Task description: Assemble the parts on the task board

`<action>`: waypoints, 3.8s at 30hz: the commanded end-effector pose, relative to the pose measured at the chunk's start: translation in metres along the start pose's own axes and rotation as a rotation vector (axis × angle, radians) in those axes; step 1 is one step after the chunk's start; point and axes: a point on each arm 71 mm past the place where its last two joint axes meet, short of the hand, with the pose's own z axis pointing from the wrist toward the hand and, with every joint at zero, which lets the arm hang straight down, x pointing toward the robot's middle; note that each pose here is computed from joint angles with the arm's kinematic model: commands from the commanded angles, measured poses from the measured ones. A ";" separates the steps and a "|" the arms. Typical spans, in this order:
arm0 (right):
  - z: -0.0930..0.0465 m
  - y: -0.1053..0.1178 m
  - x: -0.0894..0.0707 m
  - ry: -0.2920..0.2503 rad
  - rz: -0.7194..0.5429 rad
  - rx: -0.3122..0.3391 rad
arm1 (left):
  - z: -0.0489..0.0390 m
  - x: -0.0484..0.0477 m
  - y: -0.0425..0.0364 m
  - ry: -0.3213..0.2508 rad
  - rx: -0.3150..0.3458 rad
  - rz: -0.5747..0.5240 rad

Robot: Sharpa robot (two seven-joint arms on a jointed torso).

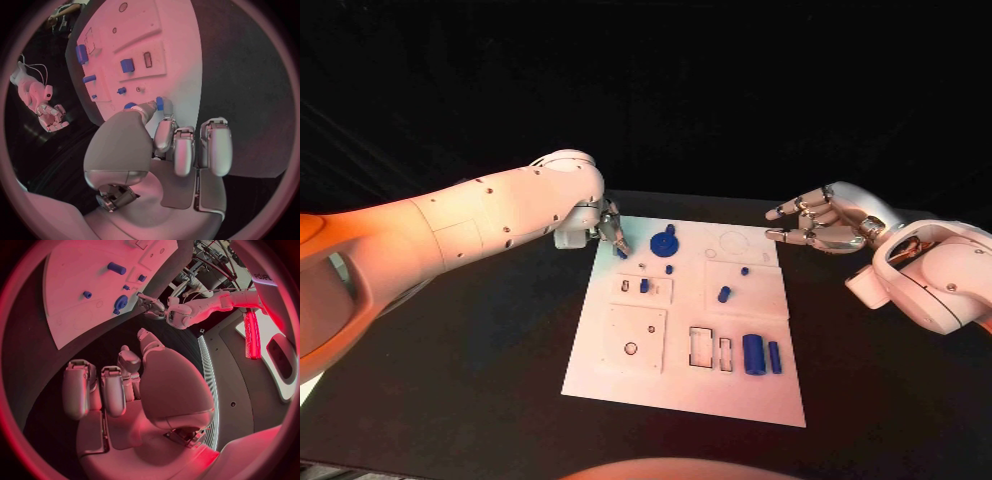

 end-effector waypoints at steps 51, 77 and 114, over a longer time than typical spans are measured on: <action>0.001 -0.001 0.003 0.020 -0.007 -0.004 | -0.0319 0.0678 0.0020 -0.067 0.073 0.116; 0.001 -0.001 0.003 0.021 -0.007 -0.006 | -0.0287 0.0714 0.0024 -0.038 0.065 0.137; -0.001 -0.001 0.002 0.020 -0.007 -0.006 | -0.0203 0.0700 0.0061 -0.011 0.022 0.124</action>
